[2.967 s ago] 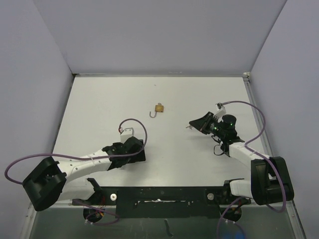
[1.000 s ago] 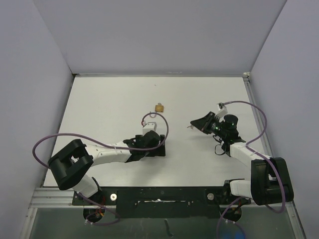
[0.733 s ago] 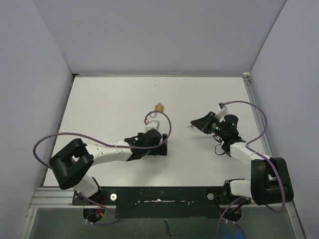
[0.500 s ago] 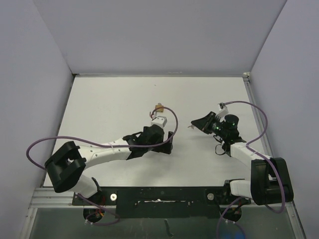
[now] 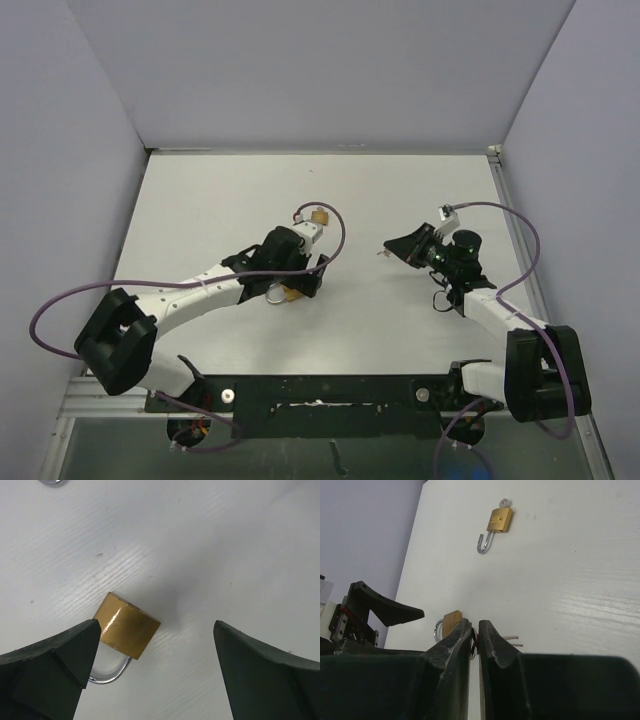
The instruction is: Unlock with the key
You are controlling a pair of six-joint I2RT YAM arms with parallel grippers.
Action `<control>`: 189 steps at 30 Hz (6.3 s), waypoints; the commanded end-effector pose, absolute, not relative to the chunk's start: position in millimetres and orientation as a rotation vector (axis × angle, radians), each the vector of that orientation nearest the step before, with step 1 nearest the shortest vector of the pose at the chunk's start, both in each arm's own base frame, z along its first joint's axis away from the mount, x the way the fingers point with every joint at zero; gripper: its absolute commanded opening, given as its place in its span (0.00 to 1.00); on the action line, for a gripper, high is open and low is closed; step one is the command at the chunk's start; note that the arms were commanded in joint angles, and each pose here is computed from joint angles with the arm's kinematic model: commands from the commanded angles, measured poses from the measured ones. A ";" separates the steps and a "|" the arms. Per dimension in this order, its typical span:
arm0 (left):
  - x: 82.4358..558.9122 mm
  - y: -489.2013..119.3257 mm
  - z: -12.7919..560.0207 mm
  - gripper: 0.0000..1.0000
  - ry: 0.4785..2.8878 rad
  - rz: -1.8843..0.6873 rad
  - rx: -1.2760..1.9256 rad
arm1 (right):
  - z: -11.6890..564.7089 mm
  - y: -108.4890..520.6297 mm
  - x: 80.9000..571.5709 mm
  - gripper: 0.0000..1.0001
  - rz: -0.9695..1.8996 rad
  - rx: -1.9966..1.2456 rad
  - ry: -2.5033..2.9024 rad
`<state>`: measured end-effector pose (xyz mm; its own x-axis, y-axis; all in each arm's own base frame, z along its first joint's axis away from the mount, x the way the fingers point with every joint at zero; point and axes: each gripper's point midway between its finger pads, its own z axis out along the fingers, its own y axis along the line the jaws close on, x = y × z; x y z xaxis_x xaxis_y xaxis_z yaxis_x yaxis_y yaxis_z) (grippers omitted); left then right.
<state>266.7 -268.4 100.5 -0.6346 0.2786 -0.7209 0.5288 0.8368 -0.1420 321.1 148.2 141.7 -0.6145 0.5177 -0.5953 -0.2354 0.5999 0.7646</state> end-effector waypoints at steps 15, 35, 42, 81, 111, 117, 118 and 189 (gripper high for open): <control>279.5 -249.6 68.1 0.98 2.320 -0.409 0.759 | 155.1 147.8 322.3 0.00 1.096 0.181 1.912; 279.0 -235.7 33.0 0.98 2.409 -0.337 0.794 | 152.4 146.4 322.8 0.00 1.092 0.181 1.917; 278.9 -237.1 27.4 0.98 2.424 -0.338 0.802 | 152.2 146.3 322.7 0.00 1.094 0.181 1.917; 241.7 -252.1 34.6 0.97 2.533 -0.320 0.650 | 151.4 147.5 326.2 0.00 1.109 0.178 1.915; 247.3 -243.8 18.8 0.70 2.526 -0.139 0.617 | 149.8 146.6 323.7 0.00 1.107 0.183 1.918; 246.6 -245.7 17.2 0.53 2.514 -0.112 0.636 | 150.1 146.4 323.5 0.00 1.104 0.181 1.918; 246.1 -245.6 16.5 0.49 2.515 -0.111 0.638 | 149.7 146.3 323.3 0.00 1.104 0.182 1.919; 259.1 -341.5 158.7 0.00 1.282 -0.717 0.897 | 169.0 227.6 282.1 0.00 1.006 0.010 1.861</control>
